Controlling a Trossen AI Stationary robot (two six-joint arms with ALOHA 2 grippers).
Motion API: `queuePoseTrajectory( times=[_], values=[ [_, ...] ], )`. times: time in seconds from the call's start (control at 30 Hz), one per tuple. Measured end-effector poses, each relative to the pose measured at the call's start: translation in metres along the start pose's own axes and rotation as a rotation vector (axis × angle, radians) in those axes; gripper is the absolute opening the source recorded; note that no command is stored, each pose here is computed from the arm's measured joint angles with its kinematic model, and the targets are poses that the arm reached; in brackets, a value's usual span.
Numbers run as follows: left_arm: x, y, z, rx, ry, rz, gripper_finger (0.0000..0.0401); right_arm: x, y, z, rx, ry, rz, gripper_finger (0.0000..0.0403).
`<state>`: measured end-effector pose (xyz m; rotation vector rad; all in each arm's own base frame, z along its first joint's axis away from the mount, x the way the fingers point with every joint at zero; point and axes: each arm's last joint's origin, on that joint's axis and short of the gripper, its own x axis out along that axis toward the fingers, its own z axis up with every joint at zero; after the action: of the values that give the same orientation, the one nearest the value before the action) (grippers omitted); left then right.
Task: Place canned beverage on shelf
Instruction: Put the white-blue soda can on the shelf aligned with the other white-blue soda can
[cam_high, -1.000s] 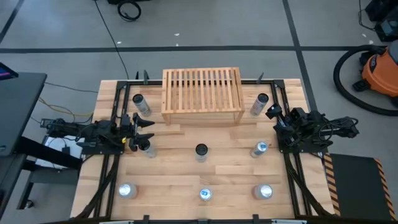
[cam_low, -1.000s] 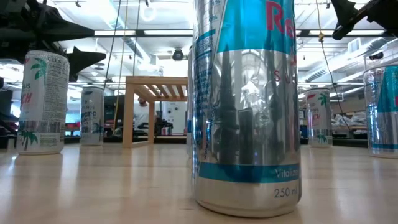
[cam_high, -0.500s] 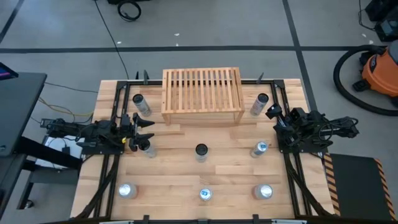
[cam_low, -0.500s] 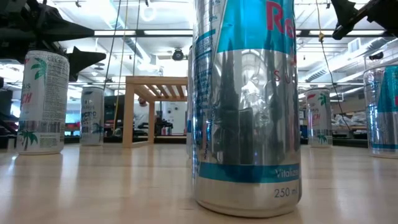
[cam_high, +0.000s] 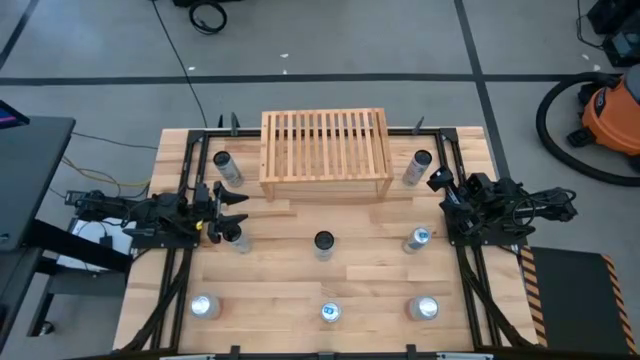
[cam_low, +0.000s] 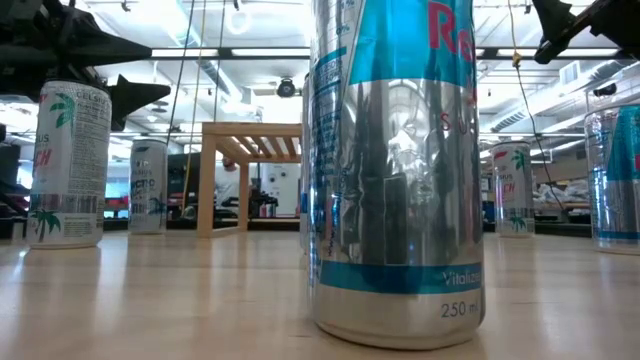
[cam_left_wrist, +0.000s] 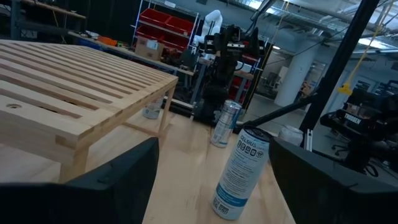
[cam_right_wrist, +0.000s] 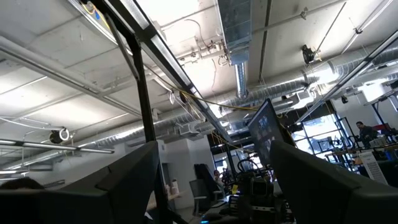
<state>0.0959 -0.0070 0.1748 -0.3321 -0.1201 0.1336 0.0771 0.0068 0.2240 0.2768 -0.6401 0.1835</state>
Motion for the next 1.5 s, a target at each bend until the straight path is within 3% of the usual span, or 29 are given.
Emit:
queuePoseTrajectory(
  times=[0.53, 0.7, 0.93, 1.07, 1.3, 1.5],
  values=[
    [0.0, -0.001, 0.005, 0.061, -0.021, -0.006, 0.0309, 0.0, 0.0, 0.0, 0.0, 0.0, 0.0, 0.0318],
    [-0.006, -0.008, 0.036, 0.133, -0.048, 0.008, 0.0309, 0.0, 0.0, 0.0, 0.0, 0.0, 0.0, 0.0318],
    [-0.015, -0.012, 0.081, 0.243, 0.081, 0.259, 0.0309, 0.0, 0.0, 0.0, 0.0, 0.0, 0.0, 0.0318],
    [-0.009, -0.014, 0.1, 0.246, 0.126, 0.421, 0.0309, 0.0, 0.0, 0.0, 0.0, 0.0, 0.0, 0.0318],
    [0.019, -0.007, 0.115, 0.358, 0.228, 0.748, 0.0309, 0.0, 0.0, 0.0, 0.0, 0.0, 0.0, 0.0318],
    [0.042, 0.018, 0.115, 0.345, 0.398, 0.969, 0.0309, 0.0, 0.0, 0.0, 0.0, 0.0, 0.0, 0.0318]
  ],
)
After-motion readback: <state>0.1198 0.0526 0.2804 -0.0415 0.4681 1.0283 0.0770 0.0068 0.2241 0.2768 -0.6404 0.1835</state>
